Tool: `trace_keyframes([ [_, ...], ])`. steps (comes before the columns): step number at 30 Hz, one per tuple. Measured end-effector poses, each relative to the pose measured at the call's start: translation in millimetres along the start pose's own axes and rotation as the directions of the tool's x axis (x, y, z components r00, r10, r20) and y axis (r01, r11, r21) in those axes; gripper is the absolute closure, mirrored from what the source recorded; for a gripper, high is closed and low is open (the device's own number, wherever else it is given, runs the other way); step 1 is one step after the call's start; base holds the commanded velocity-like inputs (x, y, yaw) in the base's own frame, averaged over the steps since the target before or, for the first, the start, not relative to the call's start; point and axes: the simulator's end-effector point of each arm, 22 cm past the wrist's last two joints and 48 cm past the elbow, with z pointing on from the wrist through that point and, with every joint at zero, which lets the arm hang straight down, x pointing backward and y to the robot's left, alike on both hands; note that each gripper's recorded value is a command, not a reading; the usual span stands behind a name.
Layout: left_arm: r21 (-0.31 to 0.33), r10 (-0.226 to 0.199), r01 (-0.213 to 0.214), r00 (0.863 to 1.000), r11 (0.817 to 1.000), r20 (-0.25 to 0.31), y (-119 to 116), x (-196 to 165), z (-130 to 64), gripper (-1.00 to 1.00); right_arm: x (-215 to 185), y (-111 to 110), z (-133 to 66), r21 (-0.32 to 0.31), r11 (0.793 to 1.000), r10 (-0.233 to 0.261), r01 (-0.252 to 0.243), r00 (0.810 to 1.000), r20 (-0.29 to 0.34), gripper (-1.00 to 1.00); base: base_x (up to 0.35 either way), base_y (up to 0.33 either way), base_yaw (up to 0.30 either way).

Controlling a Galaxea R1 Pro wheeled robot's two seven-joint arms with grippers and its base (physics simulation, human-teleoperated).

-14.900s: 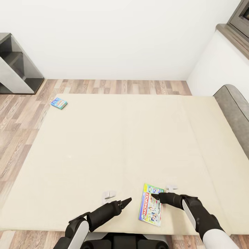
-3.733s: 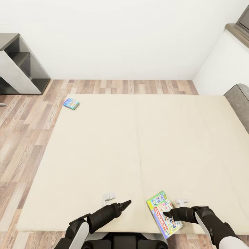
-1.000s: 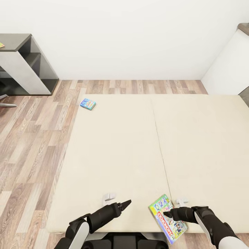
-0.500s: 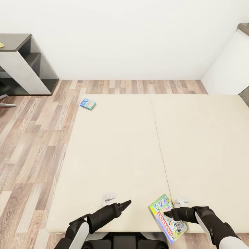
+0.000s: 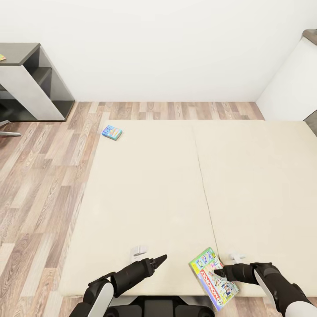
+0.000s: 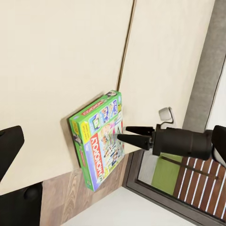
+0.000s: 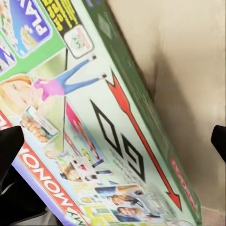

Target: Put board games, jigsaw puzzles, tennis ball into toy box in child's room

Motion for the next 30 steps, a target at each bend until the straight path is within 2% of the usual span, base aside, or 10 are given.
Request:
trace_keyframes([
  [8, 0.000, 0.000, 0.000, 1.000, 1.000, -0.001, 0.1, 0.3, -0.1, -1.00, 1.8, -12.0, -6.8, 0.008, 1.000, 0.000, 0.000, 1.000, -0.005, -1.00, 0.000, 0.000, 0.000],
  [18, -0.001, 0.001, -0.001, 1.000, 1.000, 0.000, 0.7, -0.2, -0.4, -1.00, 3.4, -1.9, -9.9, -0.056, 0.998, -0.001, 0.001, 1.000, -0.011, -1.00, 0.000, 0.000, 0.000],
  [30, -0.002, 0.000, 0.000, 1.000, 1.000, 0.000, 1.1, 0.2, -0.7, -1.00, 4.9, 2.5, -10.4, -0.077, 0.997, -0.005, 0.004, 1.000, -0.016, -1.00, 0.000, 0.000, 0.000],
])
